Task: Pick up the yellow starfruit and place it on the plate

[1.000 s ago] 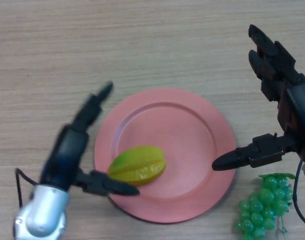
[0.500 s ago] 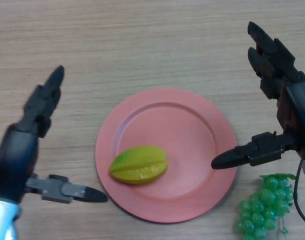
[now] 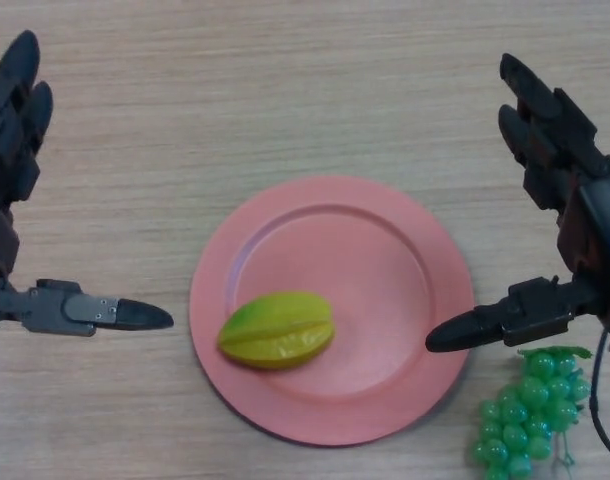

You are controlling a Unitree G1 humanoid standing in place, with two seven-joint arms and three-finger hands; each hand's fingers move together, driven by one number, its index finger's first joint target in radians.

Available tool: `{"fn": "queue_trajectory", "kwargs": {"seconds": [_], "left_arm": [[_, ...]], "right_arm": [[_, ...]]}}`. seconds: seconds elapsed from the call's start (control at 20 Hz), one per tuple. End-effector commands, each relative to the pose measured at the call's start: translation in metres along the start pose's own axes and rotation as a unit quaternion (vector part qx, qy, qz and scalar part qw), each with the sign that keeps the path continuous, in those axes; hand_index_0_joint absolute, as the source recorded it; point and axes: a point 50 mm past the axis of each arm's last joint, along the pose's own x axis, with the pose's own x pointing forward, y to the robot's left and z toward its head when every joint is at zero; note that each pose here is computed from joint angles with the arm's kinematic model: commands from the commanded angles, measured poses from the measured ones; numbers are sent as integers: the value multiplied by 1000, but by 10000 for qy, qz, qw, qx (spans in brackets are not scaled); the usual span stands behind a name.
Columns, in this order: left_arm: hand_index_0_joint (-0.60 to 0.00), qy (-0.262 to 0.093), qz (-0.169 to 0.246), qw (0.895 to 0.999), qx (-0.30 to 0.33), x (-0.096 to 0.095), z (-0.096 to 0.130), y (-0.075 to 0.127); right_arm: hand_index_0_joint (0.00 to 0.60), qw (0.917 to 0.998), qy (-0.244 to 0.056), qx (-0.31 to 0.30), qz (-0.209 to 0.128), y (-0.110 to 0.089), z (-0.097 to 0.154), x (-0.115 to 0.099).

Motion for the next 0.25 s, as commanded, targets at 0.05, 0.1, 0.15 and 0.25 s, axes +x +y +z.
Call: {"fn": "queue_trajectory", "kwargs": {"seconds": [0.05, 0.1, 0.15, 0.25], "left_arm": [[0, -899, 208, 9954, 259, 1, 28, 8], [0, -840, 173, 9961, 227, 2, 29, 8], [0, -836, 173, 9961, 227, 2, 30, 8], [0, -808, 127, 9963, 246, 2, 31, 7]], "right_arm": [[0, 9948, -990, -117, -216, -11, 30, -3], [0, 9947, -1002, -102, -227, -11, 31, -2], [0, 9946, -1006, -112, -231, -11, 32, -2], [0, 9945, -1016, -140, -235, -11, 32, -2]]}}
